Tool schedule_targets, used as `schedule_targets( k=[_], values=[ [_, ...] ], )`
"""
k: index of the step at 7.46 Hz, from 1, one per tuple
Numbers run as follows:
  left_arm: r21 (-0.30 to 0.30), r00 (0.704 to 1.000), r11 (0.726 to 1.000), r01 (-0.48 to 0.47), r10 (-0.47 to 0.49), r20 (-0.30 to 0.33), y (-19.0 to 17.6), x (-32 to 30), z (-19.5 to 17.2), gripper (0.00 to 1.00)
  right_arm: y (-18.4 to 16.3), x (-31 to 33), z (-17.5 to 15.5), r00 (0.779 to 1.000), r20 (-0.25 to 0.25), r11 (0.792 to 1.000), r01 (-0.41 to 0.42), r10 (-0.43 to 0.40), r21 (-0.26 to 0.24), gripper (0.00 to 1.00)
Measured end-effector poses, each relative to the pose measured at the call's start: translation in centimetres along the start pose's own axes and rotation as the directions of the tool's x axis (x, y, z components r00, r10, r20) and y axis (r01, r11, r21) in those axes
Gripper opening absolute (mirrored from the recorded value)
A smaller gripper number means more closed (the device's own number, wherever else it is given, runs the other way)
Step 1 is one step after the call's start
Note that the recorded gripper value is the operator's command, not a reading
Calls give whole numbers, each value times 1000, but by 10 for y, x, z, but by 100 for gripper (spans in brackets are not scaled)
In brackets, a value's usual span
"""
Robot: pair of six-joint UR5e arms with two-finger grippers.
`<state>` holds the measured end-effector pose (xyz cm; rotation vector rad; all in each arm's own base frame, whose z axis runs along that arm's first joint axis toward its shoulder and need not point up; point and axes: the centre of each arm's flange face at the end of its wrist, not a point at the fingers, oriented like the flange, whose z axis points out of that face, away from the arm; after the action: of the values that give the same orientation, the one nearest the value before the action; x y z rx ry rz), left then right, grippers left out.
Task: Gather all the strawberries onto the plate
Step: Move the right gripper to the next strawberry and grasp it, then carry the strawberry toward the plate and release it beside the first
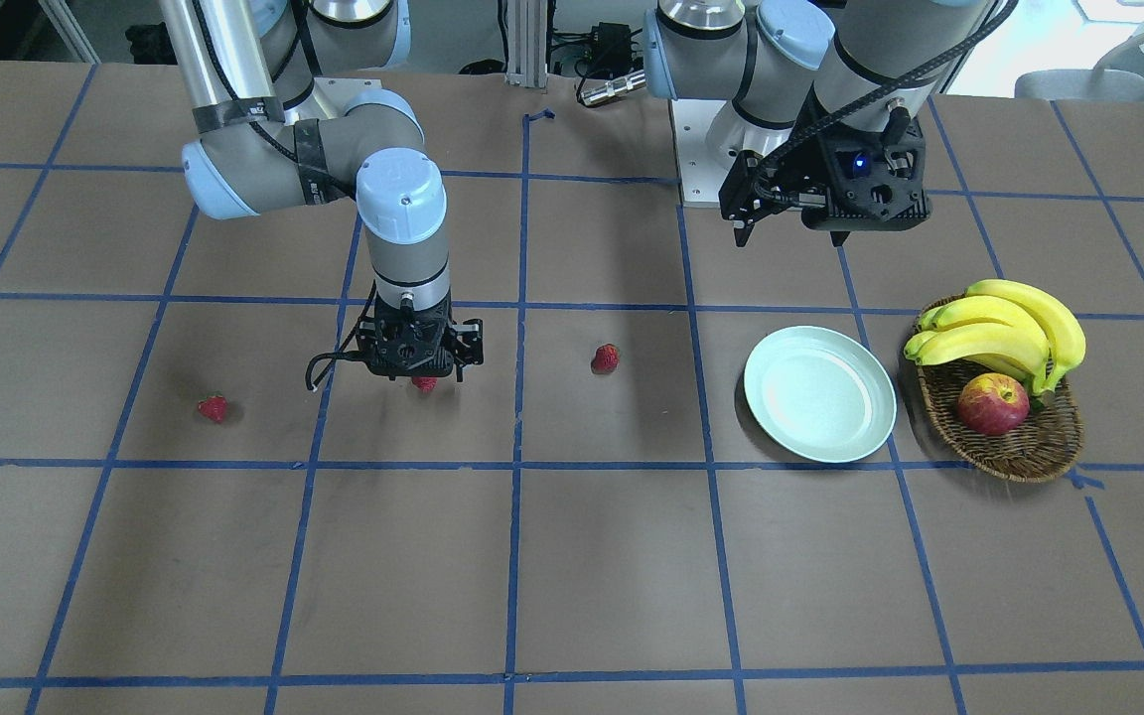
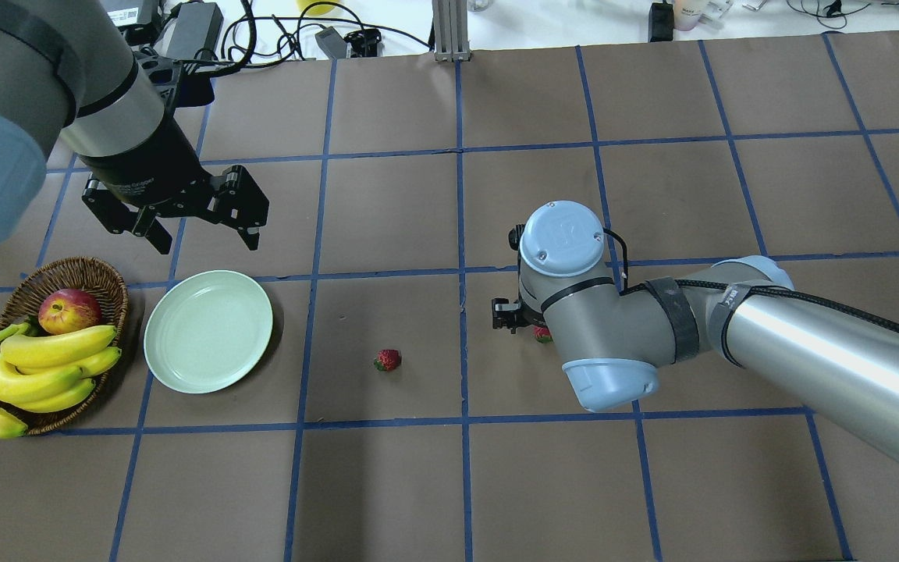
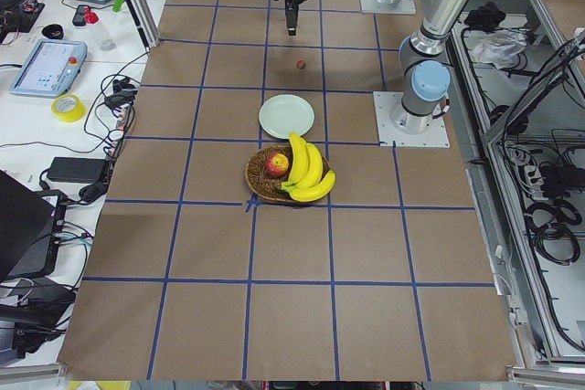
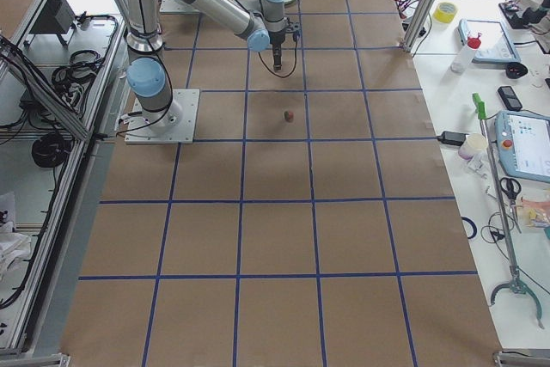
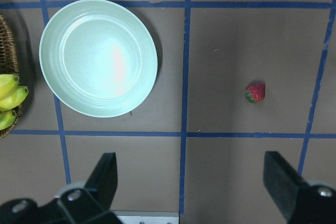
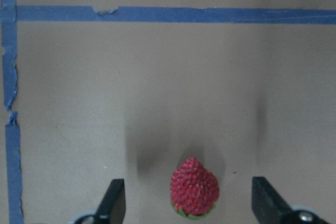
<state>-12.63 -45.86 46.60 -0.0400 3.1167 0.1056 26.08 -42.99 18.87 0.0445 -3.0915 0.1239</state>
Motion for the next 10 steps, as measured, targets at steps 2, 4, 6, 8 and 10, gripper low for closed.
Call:
schedule_targets(
  k=[2, 4, 6, 8, 10],
  values=[
    [6, 1000, 1000, 2, -3, 6, 1, -1, -2, 100, 2, 2, 6, 999, -6, 999, 38, -38, -14, 72],
    [15, 1000, 1000, 4, -4, 6, 1, -1, -5, 100, -2, 6, 11, 999, -8, 999, 35, -35, -22, 28],
    [15, 1000, 1000, 5, -5, 8, 2, -2, -5, 100, -4, 7, 11, 1000, -8, 999, 24, -24, -23, 8],
    [13, 1000, 1000, 6, -6, 8, 2, -3, -5, 100, -11, 7, 5, 1000, -1, 1000, -6, 6, -7, 2],
    [7, 1000, 1000, 5, -5, 8, 2, -3, -3, 100, -44, -6, -29, 994, 37, 994, -106, 105, 24, 1]
  ],
)
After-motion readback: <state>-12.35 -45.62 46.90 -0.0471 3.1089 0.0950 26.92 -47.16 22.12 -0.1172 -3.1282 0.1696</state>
